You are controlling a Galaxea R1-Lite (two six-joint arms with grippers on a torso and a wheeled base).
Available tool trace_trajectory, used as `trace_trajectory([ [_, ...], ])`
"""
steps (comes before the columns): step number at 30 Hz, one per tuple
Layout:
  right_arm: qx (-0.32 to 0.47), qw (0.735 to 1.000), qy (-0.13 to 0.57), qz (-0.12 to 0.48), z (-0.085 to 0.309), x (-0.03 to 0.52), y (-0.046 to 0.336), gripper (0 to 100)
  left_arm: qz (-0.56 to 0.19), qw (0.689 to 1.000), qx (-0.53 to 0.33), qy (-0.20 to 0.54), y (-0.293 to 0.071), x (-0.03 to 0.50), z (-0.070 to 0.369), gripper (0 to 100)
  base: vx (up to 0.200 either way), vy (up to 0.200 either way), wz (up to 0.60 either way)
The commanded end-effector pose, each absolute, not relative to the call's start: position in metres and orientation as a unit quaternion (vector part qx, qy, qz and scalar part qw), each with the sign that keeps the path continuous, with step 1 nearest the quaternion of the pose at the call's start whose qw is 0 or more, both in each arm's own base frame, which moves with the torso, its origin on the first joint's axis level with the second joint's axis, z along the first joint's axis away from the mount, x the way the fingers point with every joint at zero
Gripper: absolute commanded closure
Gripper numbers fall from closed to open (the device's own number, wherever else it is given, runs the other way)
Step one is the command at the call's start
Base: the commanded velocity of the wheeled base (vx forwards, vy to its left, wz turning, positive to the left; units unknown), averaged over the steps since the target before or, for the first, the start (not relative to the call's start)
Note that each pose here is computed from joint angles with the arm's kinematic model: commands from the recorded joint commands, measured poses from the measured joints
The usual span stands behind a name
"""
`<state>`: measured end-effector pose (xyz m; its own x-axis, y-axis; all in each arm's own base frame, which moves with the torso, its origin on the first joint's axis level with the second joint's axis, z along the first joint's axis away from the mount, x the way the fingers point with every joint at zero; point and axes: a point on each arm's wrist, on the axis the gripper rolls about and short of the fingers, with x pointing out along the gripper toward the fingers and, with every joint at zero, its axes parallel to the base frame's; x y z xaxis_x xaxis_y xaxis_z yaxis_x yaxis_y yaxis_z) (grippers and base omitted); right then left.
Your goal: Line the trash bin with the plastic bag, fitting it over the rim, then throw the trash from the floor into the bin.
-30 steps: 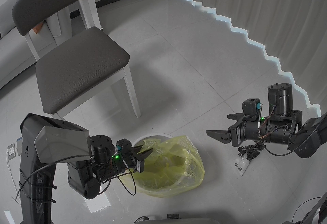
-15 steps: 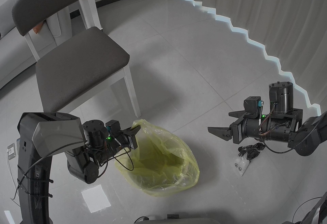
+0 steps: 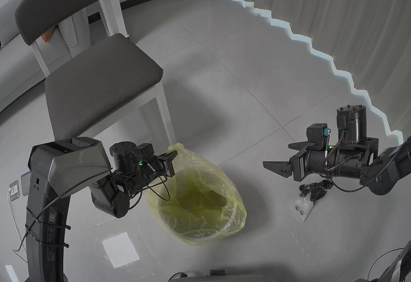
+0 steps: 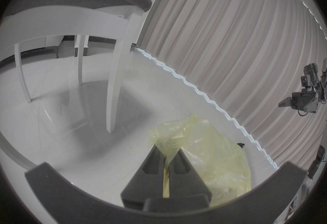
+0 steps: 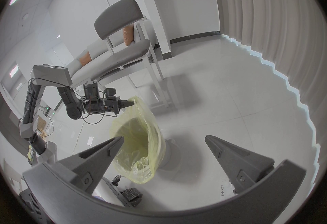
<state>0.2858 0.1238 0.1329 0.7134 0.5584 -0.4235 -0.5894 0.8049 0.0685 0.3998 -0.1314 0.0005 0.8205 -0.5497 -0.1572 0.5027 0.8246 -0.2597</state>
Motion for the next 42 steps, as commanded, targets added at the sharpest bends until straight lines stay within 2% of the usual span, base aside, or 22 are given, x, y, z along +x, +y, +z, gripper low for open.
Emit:
trace_trajectory([
  [1, -0.03, 0.923, 0.227, 0.309, 0.126, 0.292, 0.117, 0, -0.285, 0.945, -0.107, 0.117, -0.142, 0.408, -0.007, 100, 0.0, 0.0, 0.0],
  [10, -0.02, 0.93, 0.23, 0.285, 0.122, 0.302, 0.097, 0, -0.283, 0.939, -0.111, 0.159, -0.149, 0.409, -0.036, 100, 0.0, 0.0, 0.0],
  [22, 0.011, 0.94, 0.255, 0.225, 0.103, 0.33, 0.043, 0, -0.284, 0.938, -0.112, 0.166, -0.143, 0.39, -0.021, 100, 0.0, 0.0, 0.0],
  [23, 0.013, 0.941, 0.26, 0.215, 0.099, 0.332, 0.036, 0, -0.285, 0.937, -0.113, 0.165, -0.142, 0.391, -0.02, 0, 0.0, 0.0, 0.0],
  [31, 0.017, 0.938, 0.309, 0.154, 0.055, 0.35, -0.013, 0, -0.276, 0.939, -0.14, 0.147, -0.135, 0.387, -0.001, 0, 0.0, 0.0, 0.0],
  [32, 0.013, 0.936, 0.322, 0.142, 0.039, 0.358, -0.027, 0, -0.277, 0.94, -0.141, 0.144, -0.131, 0.381, 0.006, 0, 0.0, 0.0, 0.0],
  [42, -0.016, 0.921, 0.376, 0.104, -0.032, 0.389, -0.083, 0, -0.271, 0.942, -0.142, 0.138, -0.116, 0.359, 0.012, 0, 0.0, 0.0, 0.0],
])
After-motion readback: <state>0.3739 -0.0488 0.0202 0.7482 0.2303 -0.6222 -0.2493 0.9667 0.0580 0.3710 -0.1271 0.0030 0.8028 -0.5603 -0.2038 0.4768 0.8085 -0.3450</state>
